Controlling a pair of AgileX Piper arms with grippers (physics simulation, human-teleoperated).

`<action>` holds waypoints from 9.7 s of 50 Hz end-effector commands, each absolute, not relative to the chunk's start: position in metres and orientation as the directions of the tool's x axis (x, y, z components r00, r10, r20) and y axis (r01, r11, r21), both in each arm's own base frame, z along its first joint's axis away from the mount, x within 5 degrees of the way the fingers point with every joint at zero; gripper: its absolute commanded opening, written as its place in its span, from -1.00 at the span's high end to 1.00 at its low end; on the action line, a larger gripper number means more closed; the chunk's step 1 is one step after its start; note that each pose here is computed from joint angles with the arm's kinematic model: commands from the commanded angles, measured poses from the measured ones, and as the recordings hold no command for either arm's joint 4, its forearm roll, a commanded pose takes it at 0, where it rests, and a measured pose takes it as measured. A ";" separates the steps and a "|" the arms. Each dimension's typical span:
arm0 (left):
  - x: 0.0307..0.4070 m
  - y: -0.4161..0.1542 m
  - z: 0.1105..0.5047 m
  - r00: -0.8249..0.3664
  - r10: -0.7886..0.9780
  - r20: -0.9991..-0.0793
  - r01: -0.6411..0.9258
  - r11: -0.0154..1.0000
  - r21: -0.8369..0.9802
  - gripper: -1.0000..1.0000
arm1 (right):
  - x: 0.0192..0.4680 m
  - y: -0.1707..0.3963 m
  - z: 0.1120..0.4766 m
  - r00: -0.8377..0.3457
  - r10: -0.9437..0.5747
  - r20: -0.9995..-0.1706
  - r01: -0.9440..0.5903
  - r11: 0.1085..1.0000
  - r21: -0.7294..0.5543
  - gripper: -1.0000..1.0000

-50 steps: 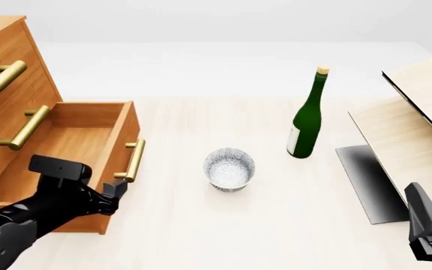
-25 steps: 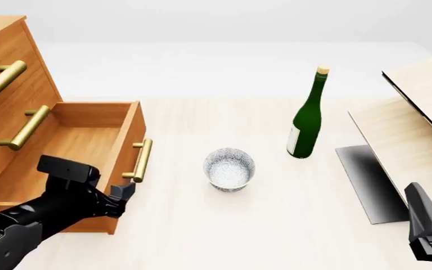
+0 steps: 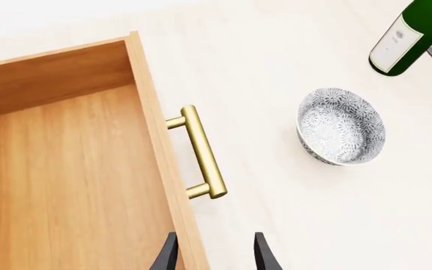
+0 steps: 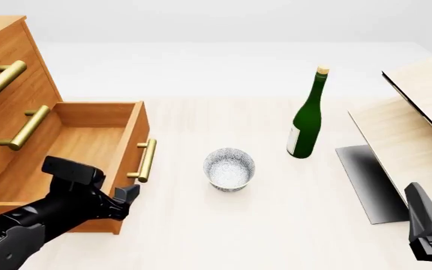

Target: Put the bowl in the bottom drawer of the cabinet and close it.

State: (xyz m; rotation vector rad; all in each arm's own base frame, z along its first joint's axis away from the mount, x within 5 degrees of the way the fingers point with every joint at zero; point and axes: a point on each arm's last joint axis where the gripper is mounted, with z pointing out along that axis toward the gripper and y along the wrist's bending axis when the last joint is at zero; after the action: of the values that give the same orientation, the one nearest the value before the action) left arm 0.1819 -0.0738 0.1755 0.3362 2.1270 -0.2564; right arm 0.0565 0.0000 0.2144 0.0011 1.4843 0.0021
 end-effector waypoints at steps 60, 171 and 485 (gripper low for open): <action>0.146 -0.067 0.225 -0.359 0.170 -0.918 0.417 0.909 0.005 -1.00 | 0.057 0.000 0.214 0.086 0.002 -0.996 -0.001 1.000 0.002 -1.00; 0.165 -0.125 0.298 -0.302 -0.002 -0.953 0.557 0.811 -0.178 -1.00 | 0.057 0.000 0.214 0.086 0.003 -0.996 -0.002 1.000 0.002 -1.00; 0.254 -0.175 0.217 -0.551 -0.104 -0.828 0.379 0.853 -0.360 1.00 | 0.057 0.000 0.214 0.086 0.003 -0.996 -0.002 1.000 0.003 -1.00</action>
State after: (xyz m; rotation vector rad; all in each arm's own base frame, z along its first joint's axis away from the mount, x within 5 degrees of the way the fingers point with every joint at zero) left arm 0.2580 -0.1818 0.2058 0.1985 2.0952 -0.6424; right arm 0.0566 0.0001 0.2144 0.0004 1.4847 0.0039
